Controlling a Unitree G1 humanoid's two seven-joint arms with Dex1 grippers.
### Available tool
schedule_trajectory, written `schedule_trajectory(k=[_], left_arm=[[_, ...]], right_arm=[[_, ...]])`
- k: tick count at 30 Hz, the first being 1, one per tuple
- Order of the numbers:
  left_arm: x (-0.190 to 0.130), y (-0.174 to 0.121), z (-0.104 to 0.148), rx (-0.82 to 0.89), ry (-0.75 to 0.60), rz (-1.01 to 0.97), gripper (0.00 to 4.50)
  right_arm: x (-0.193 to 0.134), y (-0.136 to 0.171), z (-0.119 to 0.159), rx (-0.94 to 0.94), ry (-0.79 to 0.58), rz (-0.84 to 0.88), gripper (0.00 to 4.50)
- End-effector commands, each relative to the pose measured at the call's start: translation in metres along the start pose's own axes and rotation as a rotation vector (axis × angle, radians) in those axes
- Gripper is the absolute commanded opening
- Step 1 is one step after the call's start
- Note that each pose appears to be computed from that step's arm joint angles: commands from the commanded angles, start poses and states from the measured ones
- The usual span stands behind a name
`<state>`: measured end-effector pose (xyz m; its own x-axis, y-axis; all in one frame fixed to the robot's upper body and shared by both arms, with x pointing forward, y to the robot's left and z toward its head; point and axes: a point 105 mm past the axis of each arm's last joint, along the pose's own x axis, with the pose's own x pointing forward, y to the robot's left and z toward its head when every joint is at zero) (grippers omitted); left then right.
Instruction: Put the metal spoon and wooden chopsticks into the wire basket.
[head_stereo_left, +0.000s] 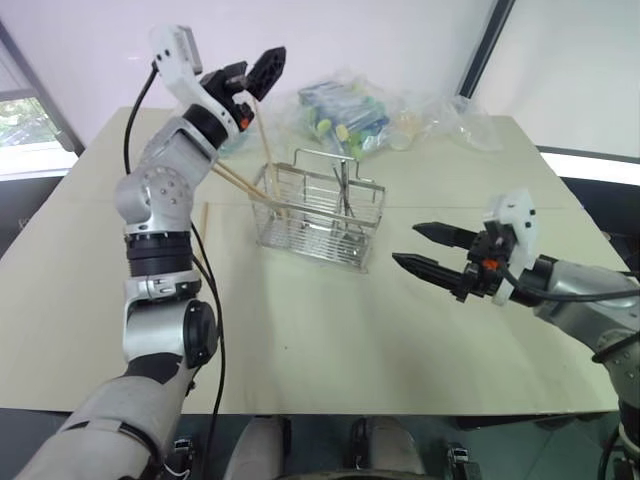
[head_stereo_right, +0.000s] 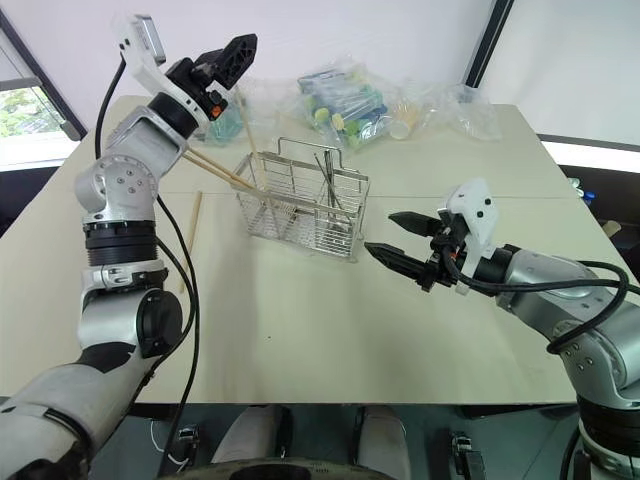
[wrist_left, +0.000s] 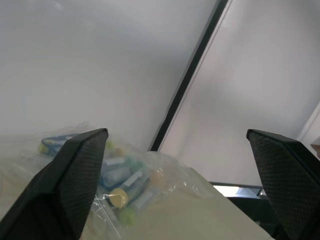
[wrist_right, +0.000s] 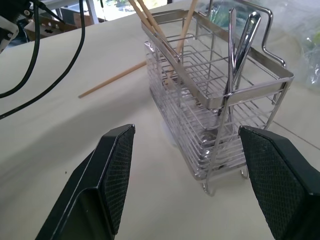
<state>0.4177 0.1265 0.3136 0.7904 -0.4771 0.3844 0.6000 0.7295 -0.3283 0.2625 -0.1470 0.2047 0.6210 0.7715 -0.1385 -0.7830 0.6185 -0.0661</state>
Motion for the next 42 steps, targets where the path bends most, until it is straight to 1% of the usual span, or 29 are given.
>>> schedule_trajectory(k=[1,6,9,10,12,14,16,19,20,21,23,25,27,30,33,36,39,42], left_arm=[[-0.003,-0.018,0.038,0.062,-0.080,-0.053,4.48],[-0.013,-0.037,0.110,0.085,-0.210,-0.112,4.48],[-0.023,-0.045,0.147,0.082,-0.280,-0.137,4.48],[-0.025,-0.046,0.154,0.080,-0.294,-0.138,4.48],[-0.028,-0.034,0.164,0.116,-0.286,-0.065,4.48],[-0.026,-0.002,0.148,0.201,-0.148,0.116,4.48],[-0.031,0.028,0.132,0.265,-0.066,0.261,4.48],[-0.042,0.061,0.119,0.239,-0.060,0.439,4.48],[-0.045,0.067,0.116,0.222,-0.058,0.478,4.48],[-0.048,0.075,0.112,0.211,-0.044,0.527,4.48],[-0.057,0.096,0.097,0.203,0.030,0.657,4.48],[-0.069,0.117,0.054,0.237,0.253,0.766,4.48],[-0.075,0.124,0.029,0.239,0.382,0.795,4.48],[-0.085,0.131,-0.008,0.172,0.531,0.852,4.48],[-0.093,0.136,-0.031,0.150,0.626,0.893,4.48],[-0.099,0.139,-0.046,0.158,0.692,0.904,4.48],[-0.106,0.140,-0.071,0.135,0.781,0.898,4.48],[-0.112,0.143,-0.086,0.128,0.824,0.905,4.48]], right_arm=[[0.000,0.001,0.011,-0.030,-0.039,0.001,3.42],[0.004,0.001,0.011,-0.026,-0.039,0.017,3.42],[0.006,0.000,0.009,-0.025,-0.031,0.030,3.42],[0.006,0.000,0.009,-0.025,-0.030,0.033,3.42],[0.009,-0.001,0.010,-0.027,-0.031,0.040,3.42],[0.012,-0.002,0.012,-0.031,-0.037,0.048,3.42],[0.013,-0.001,0.013,-0.032,-0.041,0.055,3.42],[0.014,0.000,0.009,-0.029,-0.031,0.066,3.42],[0.014,0.001,0.008,-0.029,-0.028,0.068,3.42],[0.013,0.001,0.007,-0.028,-0.026,0.069,3.42],[0.013,0.002,0.007,-0.024,-0.026,0.072,3.42],[0.012,0.002,0.007,-0.022,-0.023,0.073,3.42],[0.012,0.002,0.006,-0.022,-0.021,0.074,3.42],[0.012,0.005,0.003,-0.021,-0.009,0.086,3.42],[0.010,0.012,0.000,-0.021,-0.001,0.112,3.42],[0.007,0.016,0.000,-0.021,0.000,0.126,3.42],[0.005,0.017,0.000,-0.020,-0.003,0.118,3.42],[0.002,0.018,0.003,-0.023,-0.006,0.115,3.42]])
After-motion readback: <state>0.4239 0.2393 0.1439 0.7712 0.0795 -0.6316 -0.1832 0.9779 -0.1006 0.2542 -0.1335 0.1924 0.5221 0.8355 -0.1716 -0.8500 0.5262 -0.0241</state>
